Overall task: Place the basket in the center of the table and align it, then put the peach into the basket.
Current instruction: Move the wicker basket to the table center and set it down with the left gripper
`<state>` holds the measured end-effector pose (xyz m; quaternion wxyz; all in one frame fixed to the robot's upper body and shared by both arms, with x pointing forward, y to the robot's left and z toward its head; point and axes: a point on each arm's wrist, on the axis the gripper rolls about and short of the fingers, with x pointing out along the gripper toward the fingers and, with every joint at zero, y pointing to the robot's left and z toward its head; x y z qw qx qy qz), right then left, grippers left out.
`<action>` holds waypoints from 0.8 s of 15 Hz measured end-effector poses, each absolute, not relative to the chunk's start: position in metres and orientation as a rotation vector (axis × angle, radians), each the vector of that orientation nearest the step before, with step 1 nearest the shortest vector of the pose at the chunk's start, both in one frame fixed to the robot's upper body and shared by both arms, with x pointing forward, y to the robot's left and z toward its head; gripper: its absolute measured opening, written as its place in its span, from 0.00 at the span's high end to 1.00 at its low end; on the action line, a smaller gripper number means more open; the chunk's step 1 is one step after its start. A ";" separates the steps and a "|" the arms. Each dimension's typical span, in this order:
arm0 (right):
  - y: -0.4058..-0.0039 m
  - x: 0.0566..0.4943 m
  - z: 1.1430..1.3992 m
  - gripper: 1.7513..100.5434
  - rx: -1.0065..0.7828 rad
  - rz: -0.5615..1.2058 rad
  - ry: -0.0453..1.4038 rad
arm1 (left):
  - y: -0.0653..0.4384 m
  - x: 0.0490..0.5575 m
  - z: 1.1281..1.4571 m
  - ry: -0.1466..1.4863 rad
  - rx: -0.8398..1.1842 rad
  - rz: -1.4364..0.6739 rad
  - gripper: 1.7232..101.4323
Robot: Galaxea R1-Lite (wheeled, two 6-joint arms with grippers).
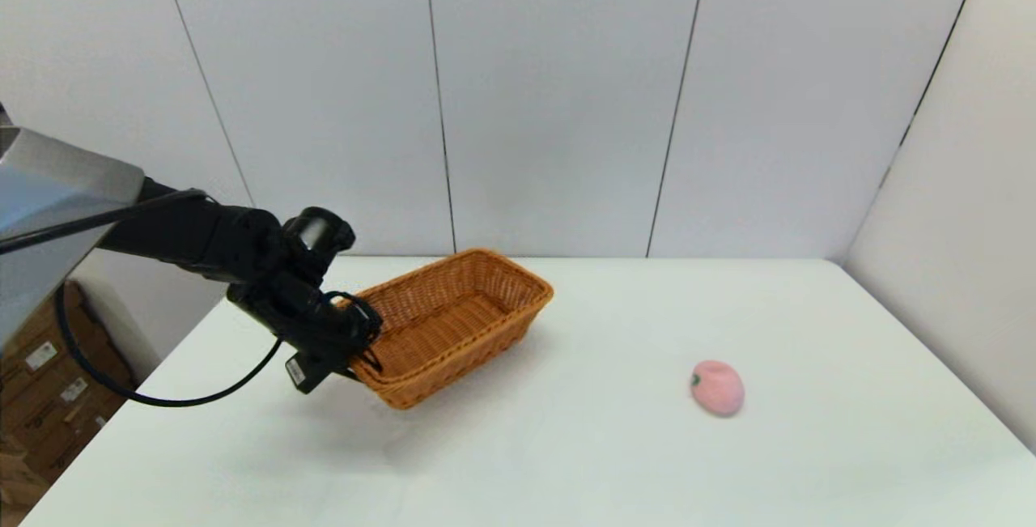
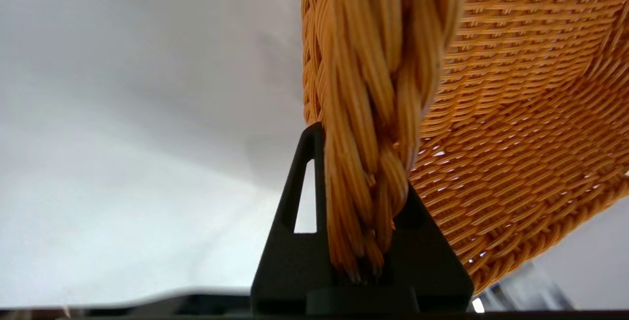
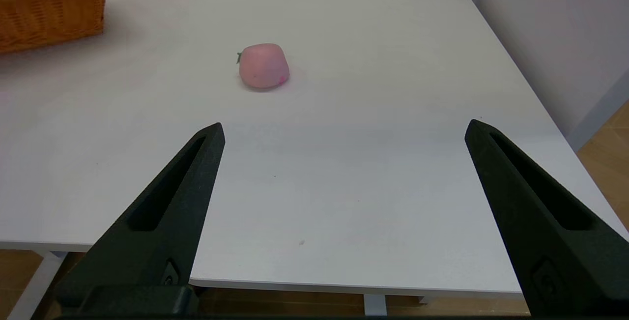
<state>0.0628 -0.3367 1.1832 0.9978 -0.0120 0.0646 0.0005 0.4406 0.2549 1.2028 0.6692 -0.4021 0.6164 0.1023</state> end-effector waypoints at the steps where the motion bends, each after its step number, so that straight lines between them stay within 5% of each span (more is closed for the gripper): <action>1: -0.337 0.063 1.183 0.04 -0.024 0.001 0.132 | 0.255 0.438 1.211 1.392 -0.911 0.166 0.87; 5: -0.337 0.063 1.183 0.04 -0.024 0.003 0.137 | 0.250 0.428 1.236 1.379 -0.881 -0.018 0.87; 12: -0.337 0.064 1.183 0.04 -0.029 0.005 0.139 | 0.198 0.400 1.232 1.481 -0.505 -0.314 0.87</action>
